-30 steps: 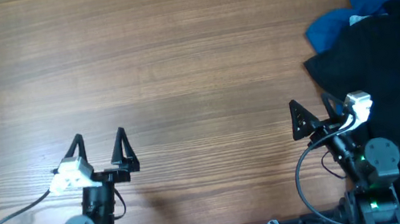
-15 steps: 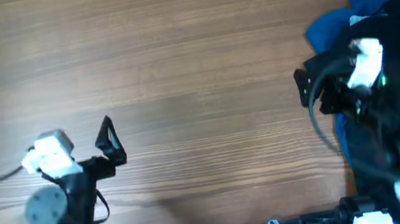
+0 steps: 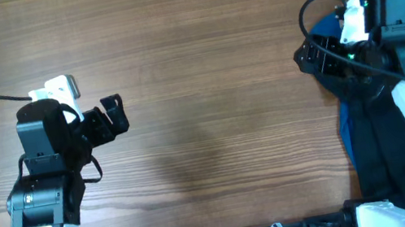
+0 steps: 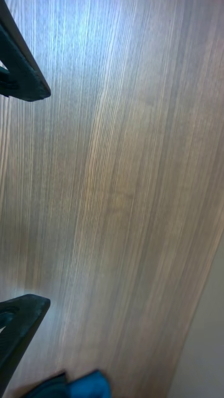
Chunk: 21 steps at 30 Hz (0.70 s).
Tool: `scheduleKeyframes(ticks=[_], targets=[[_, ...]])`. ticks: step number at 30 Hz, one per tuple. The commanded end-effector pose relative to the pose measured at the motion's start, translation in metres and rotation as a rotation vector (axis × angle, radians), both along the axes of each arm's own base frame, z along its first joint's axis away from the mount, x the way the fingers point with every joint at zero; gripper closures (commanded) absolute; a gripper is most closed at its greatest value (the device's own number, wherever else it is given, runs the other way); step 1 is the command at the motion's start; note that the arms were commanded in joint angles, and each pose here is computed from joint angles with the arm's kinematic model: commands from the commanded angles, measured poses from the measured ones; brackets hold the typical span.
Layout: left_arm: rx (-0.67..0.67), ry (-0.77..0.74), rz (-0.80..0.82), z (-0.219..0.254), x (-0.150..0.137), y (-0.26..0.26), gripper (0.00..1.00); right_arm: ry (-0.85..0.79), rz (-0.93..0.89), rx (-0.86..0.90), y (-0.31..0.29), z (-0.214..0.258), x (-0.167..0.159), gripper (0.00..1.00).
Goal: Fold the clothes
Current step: 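Reach the right gripper to the clothes pile and grasp the black t-shirt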
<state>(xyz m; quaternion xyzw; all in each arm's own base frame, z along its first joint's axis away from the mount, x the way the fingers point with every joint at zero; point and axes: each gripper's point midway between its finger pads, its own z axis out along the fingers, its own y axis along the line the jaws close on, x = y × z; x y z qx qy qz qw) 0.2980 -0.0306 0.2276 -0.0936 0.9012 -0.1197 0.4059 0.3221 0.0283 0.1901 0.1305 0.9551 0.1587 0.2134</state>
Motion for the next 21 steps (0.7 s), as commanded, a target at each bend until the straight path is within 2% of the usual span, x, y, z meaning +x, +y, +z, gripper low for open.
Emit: scheduleKeyframes(ticks=[1,2,3,6,8,9,10,12,14,15,21], targets=[[-0.004,-0.017,-0.019,0.008,0.001,-0.003,0.00,0.119,-0.110,-0.046,-0.016,-0.023,-0.001,0.00],[-0.006,-0.004,0.020,0.006,0.001,0.001,0.00,0.144,-0.124,-0.050,-0.018,-0.028,-0.002,0.00],[-0.022,0.039,0.132,-0.002,-0.002,0.014,0.00,0.177,-0.122,-0.050,-0.017,-0.036,-0.003,0.00],[-0.020,0.084,0.153,-0.012,-0.004,0.016,0.00,0.195,-0.121,-0.050,-0.017,-0.042,-0.002,0.02],[-0.030,0.088,0.142,-0.013,-0.004,0.014,0.00,0.195,-0.120,-0.051,-0.017,-0.041,-0.002,0.13],[-0.038,0.087,0.133,-0.013,-0.004,0.012,0.00,0.195,-0.120,-0.051,-0.017,-0.042,-0.002,0.26],[-0.040,0.085,0.131,-0.012,-0.003,0.011,0.00,0.195,-0.121,-0.051,-0.017,-0.042,-0.002,0.50],[-0.040,0.084,0.131,-0.012,-0.003,0.011,0.00,0.195,-0.122,-0.050,-0.017,-0.041,-0.002,0.79],[-0.040,0.085,0.131,-0.012,-0.003,0.011,0.00,0.199,-0.139,-0.043,-0.017,-0.042,-0.002,0.92],[-0.040,0.085,0.131,-0.012,-0.003,0.011,0.00,0.201,-0.144,-0.040,-0.017,-0.042,-0.002,0.95],[-0.051,0.087,0.119,-0.012,-0.003,0.008,0.00,0.200,-0.150,-0.034,-0.017,-0.041,-0.002,0.96]])
